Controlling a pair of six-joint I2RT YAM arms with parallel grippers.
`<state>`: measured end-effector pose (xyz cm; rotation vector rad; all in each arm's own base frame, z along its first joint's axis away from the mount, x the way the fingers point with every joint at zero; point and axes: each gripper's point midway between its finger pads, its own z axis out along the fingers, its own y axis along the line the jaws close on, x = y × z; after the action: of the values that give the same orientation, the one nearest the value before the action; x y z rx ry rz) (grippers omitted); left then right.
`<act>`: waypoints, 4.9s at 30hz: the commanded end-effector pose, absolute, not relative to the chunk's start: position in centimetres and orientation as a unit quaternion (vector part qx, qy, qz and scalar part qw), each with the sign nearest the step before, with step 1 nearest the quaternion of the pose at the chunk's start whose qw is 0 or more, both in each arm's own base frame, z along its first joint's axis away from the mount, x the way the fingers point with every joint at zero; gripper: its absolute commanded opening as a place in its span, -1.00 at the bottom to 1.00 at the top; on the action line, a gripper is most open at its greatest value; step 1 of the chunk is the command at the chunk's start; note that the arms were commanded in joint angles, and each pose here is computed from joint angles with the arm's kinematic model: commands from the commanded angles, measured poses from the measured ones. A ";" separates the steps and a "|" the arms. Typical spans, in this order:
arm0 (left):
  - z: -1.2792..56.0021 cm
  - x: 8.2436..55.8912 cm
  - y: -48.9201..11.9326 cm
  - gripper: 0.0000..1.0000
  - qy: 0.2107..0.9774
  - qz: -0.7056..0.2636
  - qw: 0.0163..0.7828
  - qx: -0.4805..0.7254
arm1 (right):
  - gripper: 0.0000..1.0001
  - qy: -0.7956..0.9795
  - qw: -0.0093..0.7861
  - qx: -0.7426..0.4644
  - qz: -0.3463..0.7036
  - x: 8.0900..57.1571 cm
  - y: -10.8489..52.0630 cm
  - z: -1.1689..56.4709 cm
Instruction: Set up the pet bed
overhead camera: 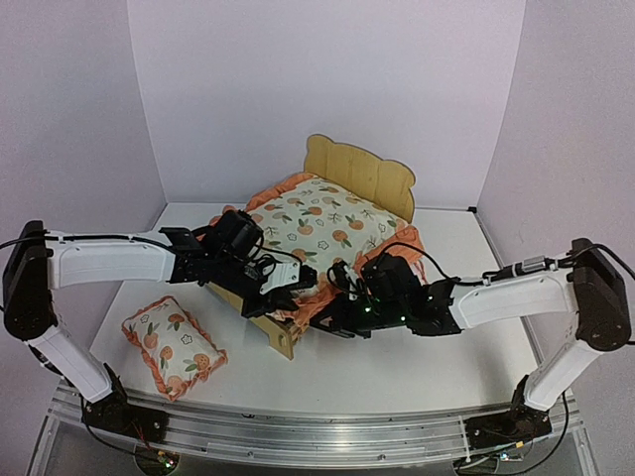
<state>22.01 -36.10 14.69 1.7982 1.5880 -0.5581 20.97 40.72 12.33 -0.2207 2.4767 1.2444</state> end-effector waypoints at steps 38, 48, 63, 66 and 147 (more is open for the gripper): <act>12.8 22.0 -40.5 -1.00 0.715 -0.249 0.258 0.600 | -1.00 0.873 0.166 -0.092 0.450 21.5 42.7 7.8; 11.7 25.3 -38.8 -1.00 0.744 -0.191 0.286 0.573 | -0.68 0.873 0.173 -0.062 0.451 22.0 42.3 5.7; 10.3 24.9 -37.7 -1.00 0.745 -0.172 0.274 0.583 | -0.27 0.863 0.180 -0.060 0.467 19.7 40.4 5.3; 10.1 24.9 -37.7 -1.00 0.745 -0.171 0.273 0.584 | -0.14 0.855 0.203 -0.082 0.471 19.1 39.9 6.1; 10.4 24.5 -34.3 -0.85 0.696 -0.123 0.284 0.648 | -1.00 0.731 0.463 -0.306 0.397 18.5 39.9 21.4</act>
<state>23.90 -38.12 11.62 1.6828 1.7959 -0.4782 18.20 38.93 15.28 -0.7811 1.9587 0.9131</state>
